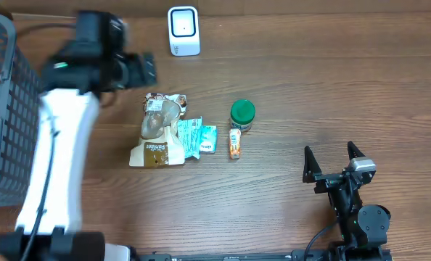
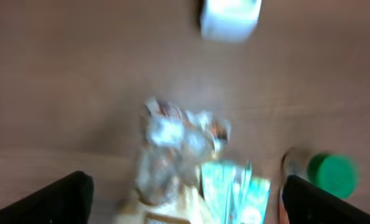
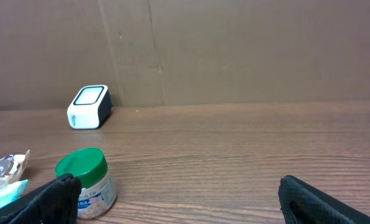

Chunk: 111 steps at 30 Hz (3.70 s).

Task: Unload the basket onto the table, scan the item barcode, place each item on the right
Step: 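Release mushroom bag on table and raise left gripper near basket, then reach right gripper to green-lidded jar and grasp it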

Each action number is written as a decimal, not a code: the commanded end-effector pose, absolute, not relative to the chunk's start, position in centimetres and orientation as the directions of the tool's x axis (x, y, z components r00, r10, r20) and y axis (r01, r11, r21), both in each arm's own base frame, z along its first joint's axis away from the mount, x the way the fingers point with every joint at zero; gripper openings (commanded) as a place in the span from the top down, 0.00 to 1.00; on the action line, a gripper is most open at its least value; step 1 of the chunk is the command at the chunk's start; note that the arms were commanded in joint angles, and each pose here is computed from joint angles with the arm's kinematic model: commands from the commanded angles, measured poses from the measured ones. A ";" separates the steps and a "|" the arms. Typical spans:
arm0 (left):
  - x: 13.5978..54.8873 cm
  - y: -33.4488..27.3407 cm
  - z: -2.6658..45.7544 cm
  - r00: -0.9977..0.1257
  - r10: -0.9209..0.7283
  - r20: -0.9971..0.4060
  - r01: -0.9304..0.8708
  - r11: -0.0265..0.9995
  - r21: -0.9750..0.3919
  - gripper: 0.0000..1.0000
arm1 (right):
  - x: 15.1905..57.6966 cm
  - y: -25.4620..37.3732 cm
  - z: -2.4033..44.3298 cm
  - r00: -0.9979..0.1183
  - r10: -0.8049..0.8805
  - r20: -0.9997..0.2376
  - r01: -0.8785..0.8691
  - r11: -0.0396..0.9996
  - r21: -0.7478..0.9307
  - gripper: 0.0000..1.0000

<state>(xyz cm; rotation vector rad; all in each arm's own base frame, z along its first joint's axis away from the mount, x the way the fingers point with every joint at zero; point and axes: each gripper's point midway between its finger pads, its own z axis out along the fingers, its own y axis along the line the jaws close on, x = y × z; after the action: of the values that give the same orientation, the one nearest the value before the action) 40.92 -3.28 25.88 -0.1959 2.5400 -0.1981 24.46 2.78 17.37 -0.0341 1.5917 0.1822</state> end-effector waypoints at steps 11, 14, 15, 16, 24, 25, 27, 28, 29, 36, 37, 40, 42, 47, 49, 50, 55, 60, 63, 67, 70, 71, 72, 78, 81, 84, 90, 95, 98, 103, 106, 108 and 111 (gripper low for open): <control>36.0 14.7 33.3 -0.555 -0.554 -0.621 -0.460 0.826 -0.326 0.00 | 24.5 2.9 17.1 -0.031 0.095 -0.995 -0.141 0.985 0.098 0.00; 35.2 16.6 33.3 -0.536 -0.566 -0.626 -0.489 0.813 -0.316 0.01 | 24.5 2.9 17.1 -0.031 0.095 -0.995 -0.141 0.985 0.098 0.00; 35.1 17.2 33.3 -0.538 -0.548 -0.640 -0.493 0.821 -0.288 0.00 | 24.5 2.9 17.1 -0.031 0.095 -0.995 -0.141 0.985 0.098 0.00; 35.0 17.4 33.3 -0.538 -0.541 -0.646 -0.498 0.823 -0.274 0.01 | 24.5 2.9 17.1 -0.031 0.095 -0.995 -0.141 0.985 0.098 0.00; 34.5 17.8 32.8 -0.547 -0.548 -0.633 -0.526 0.813 -0.250 0.00 | 24.5 2.9 17.1 -0.031 0.095 -0.995 -0.141 0.985 0.098 0.00; 34.6 17.7 32.8 -0.549 -0.546 -0.633 -0.523 0.815 -0.249 0.00 | 24.5 2.9 17.1 -0.031 0.095 -0.995 -0.141 0.985 0.098 0.00; 34.6 17.7 32.8 -0.549 -0.546 -0.633 -0.523 0.815 -0.249 0.00 | 24.5 2.9 17.1 -0.031 0.095 -0.995 -0.141 0.985 0.098 0.00; 34.6 17.7 32.8 -0.549 -0.546 -0.633 -0.523 0.815 -0.249 0.00 | 24.5 2.9 17.1 -0.031 0.095 -0.995 -0.141 0.985 0.098 0.00; 34.6 17.7 32.8 -0.549 -0.546 -0.633 -0.523 0.815 -0.249 0.00 | 24.5 2.9 17.1 -0.031 0.095 -0.995 -0.141 0.985 0.098 0.00; 34.6 17.7 32.8 -0.549 -0.546 -0.633 -0.523 0.815 -0.249 0.00 | 24.6 1.8 17.0 -0.029 0.062 -0.998 -0.075 0.995 0.064 0.00; 34.6 17.7 32.8 -0.549 -0.546 -0.633 -0.523 0.815 -0.249 0.00 | 24.6 1.3 17.0 -0.024 0.061 -0.998 -0.050 0.997 0.062 0.00; 34.6 17.7 32.8 -0.549 -0.546 -0.633 -0.523 0.815 -0.249 0.01 | 24.6 1.3 17.0 -0.024 0.061 -0.998 -0.048 0.997 0.062 0.00; 34.6 17.7 32.8 -0.549 -0.546 -0.633 -0.523 0.815 -0.249 0.00 | 24.6 1.3 17.0 -0.024 0.061 -0.998 -0.048 0.997 0.062 0.00; 34.6 17.7 32.8 -0.549 -0.546 -0.633 -0.523 0.815 -0.249 0.00 | 24.6 1.5 17.0 -0.024 0.063 -0.998 -0.057 0.996 0.064 0.00; 34.6 17.7 32.8 -0.549 -0.546 -0.633 -0.523 0.815 -0.249 0.00 | 24.6 2.1 18.0 0.010 0.071 -0.997 -0.098 0.993 0.070 0.00; 34.6 17.7 32.8 -0.549 -0.546 -0.633 -0.523 0.815 -0.249 0.00 | 24.4 3.0 18.4 0.023 0.074 -0.997 -0.148 0.987 0.070 0.00; 34.6 17.7 32.8 -0.549 -0.546 -0.633 -0.523 0.815 -0.249 0.00 | 23.7 5.9 19.0 0.002 0.142 -0.990 -0.321 0.937 0.134 0.00; 34.6 17.7 32.8 -0.549 -0.546 -0.633 -0.523 0.815 -0.249 0.00 | 22.8 6.4 23.4 -0.025 0.169 -0.985 -0.351 0.921 0.167 0.00; 34.6 17.7 32.8 -0.549 -0.546 -0.633 -0.523 0.815 -0.249 0.00 | 22.8 6.9 26.1 -0.113 0.161 -0.980 -0.359 0.913 0.191 0.00; 34.6 17.7 32.8 -0.549 -0.546 -0.633 -0.523 0.815 -0.249 0.01 | 23.8 7.7 28.7 -0.285 0.144 -0.948 -0.367 0.897 0.247 0.00; 34.6 17.7 32.8 -0.549 -0.546 -0.633 -0.523 0.815 -0.249 0.00 | 24.9 8.6 30.3 -0.416 0.133 -0.899 -0.373 0.877 0.302 0.00; 34.6 17.7 32.8 -0.549 -0.546 -0.633 -0.523 0.815 -0.249 0.01 | 25.4 9.0 30.6 -0.468 0.128 -0.875 -0.376 0.867 0.328 0.00; 34.6 17.7 32.8 -0.549 -0.546 -0.633 -0.523 0.815 -0.249 0.00 | 25.7 9.3 30.7 -0.508 0.124 -0.852 -0.374 0.860 0.348 0.00; 34.6 17.7 32.8 -0.549 -0.546 -0.633 -0.523 0.815 -0.249 0.00 | 28.1 12.2 27.2 -0.806 0.041 -0.591 -0.298 0.835 0.463 0.00; 34.6 17.7 32.8 -0.549 -0.546 -0.633 -0.523 0.815 -0.249 0.01 | 29.2 14.2 24.3 -0.877 0.000 -0.480 -0.288 0.800 0.527 0.00; 34.6 17.7 32.8 -0.549 -0.546 -0.633 -0.523 0.815 -0.249 0.01 | 30.3 16.3 21.8 -0.941 0.019 -0.337 -0.219 0.725 0.653 0.00; 34.6 17.7 32.8 -0.549 -0.546 -0.633 -0.523 0.815 -0.249 0.00 | 32.4 16.7 16.1 -0.969 -0.013 -0.247 -0.160 0.793 0.588 0.06; 34.6 17.7 32.8 -0.549 -0.546 -0.633 -0.523 0.815 -0.249 0.00 | 34.5 16.9 15.6 -0.941 0.005 -0.338 -0.164 0.868 0.470 0.02; 34.6 17.7 32.8 -0.549 -0.546 -0.633 -0.523 0.815 -0.249 0.00 | 36.6 16.4 17.5 -0.903 0.000 -0.430 -0.179 0.910 0.375 0.02; 34.6 17.7 32.8 -0.549 -0.546 -0.633 -0.523 0.815 -0.249 0.00 | 38.4 16.7 19.1 -0.876 -0.053 -0.479 -0.209 0.937 0.280 0.03; 34.6 17.7 32.8 -0.549 -0.546 -0.633 -0.523 0.815 -0.249 0.01 | 37.6 17.5 17.7 -0.903 -0.065 -0.425 -0.200 0.938 0.282 0.06; 34.6 17.7 32.8 -0.549 -0.546 -0.633 -0.523 0.815 -0.249 0.01 | 36.5 17.9 16.3 -0.936 -0.043 -0.348 -0.151 0.945 0.290 0.12; 34.6 17.7 32.8 -0.549 -0.546 -0.633 -0.523 0.815 -0.249 0.00 | 34.4 18.6 13.5 -0.979 0.045 -0.197 -0.016 0.955 0.298 0.38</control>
<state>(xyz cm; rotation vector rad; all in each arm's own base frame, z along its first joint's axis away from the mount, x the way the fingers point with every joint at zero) 34.56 17.65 32.56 -0.8073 2.2615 -0.0551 34.81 18.06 14.44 -0.1159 2.8569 0.4482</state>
